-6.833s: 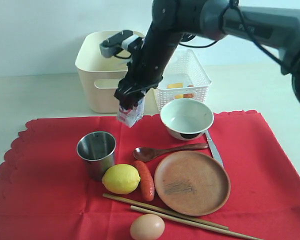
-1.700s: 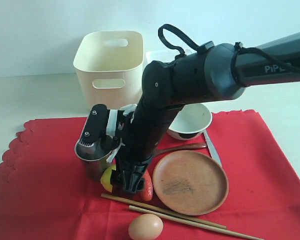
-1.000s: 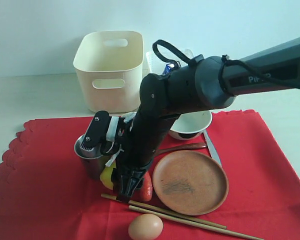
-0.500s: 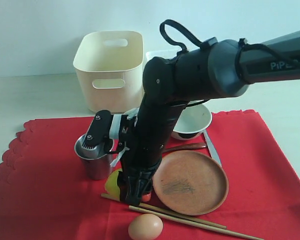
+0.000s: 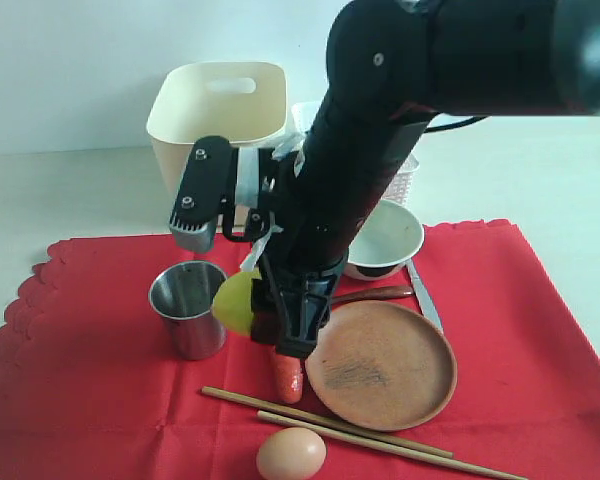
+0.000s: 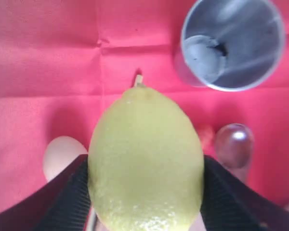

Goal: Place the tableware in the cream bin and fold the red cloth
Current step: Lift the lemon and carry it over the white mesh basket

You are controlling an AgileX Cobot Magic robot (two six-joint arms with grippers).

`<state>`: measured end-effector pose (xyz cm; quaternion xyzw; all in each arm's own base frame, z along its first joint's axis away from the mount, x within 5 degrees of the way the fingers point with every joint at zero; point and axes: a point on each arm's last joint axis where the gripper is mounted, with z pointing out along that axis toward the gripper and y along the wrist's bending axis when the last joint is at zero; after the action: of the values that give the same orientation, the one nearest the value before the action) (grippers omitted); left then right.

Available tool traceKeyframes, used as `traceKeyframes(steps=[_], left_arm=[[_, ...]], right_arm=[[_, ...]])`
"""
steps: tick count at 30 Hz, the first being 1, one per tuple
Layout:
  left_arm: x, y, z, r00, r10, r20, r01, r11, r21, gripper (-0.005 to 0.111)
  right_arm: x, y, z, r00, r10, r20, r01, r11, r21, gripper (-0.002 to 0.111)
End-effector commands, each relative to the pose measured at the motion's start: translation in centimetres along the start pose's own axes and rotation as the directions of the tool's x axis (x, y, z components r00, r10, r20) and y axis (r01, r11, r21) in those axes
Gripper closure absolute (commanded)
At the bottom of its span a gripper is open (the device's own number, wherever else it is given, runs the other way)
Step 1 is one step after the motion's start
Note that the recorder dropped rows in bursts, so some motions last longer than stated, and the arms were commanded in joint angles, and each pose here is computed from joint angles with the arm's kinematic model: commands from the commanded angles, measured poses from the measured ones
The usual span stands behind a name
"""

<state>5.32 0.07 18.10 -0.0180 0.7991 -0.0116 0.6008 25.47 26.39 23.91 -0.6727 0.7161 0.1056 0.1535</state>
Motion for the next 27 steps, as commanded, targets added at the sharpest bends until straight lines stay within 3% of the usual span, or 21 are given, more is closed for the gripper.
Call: traceKeyframes(steps=[1, 5, 13, 18, 22, 27], left_arm=[[0.0, 0.0, 0.0, 1.000, -0.001, 0.015, 0.001, 1.000, -0.001, 0.107], [0.0, 0.0, 0.0, 1.000, -0.001, 0.015, 0.001, 1.000, -0.001, 0.107], [0.0, 0.0, 0.0, 1.000, -0.001, 0.015, 0.001, 1.000, -0.001, 0.107], [0.0, 0.0, 0.0, 1.000, -0.001, 0.015, 0.001, 1.000, -0.001, 0.107], [0.0, 0.0, 0.0, 1.000, -0.001, 0.015, 0.001, 1.000, -0.001, 0.107], [0.0, 0.0, 0.0, 1.000, -0.001, 0.015, 0.001, 1.000, -0.001, 0.107]], right_arm=[[-0.1, 0.4, -3.0, 0.999, -0.049, 0.023, 0.047, 0.996, 0.078, 0.108], [0.3, -0.3, -4.7, 0.997, -0.038, 0.061, 0.029, 0.989, 0.142, 0.108], [3.3, -5.0, -6.9, 0.969, 0.155, 0.192, -0.209, 0.928, 0.307, 0.108], [5.6, -8.3, -8.1, 0.922, 0.272, 0.274, -0.364, 0.850, 0.381, 0.108], [7.2, -11.7, -8.9, 0.845, 0.411, 0.343, -0.525, 0.760, 0.383, 0.108], [8.1, -15.7, -8.4, 0.763, 0.509, 0.398, -0.641, 0.674, 0.367, 0.108]])
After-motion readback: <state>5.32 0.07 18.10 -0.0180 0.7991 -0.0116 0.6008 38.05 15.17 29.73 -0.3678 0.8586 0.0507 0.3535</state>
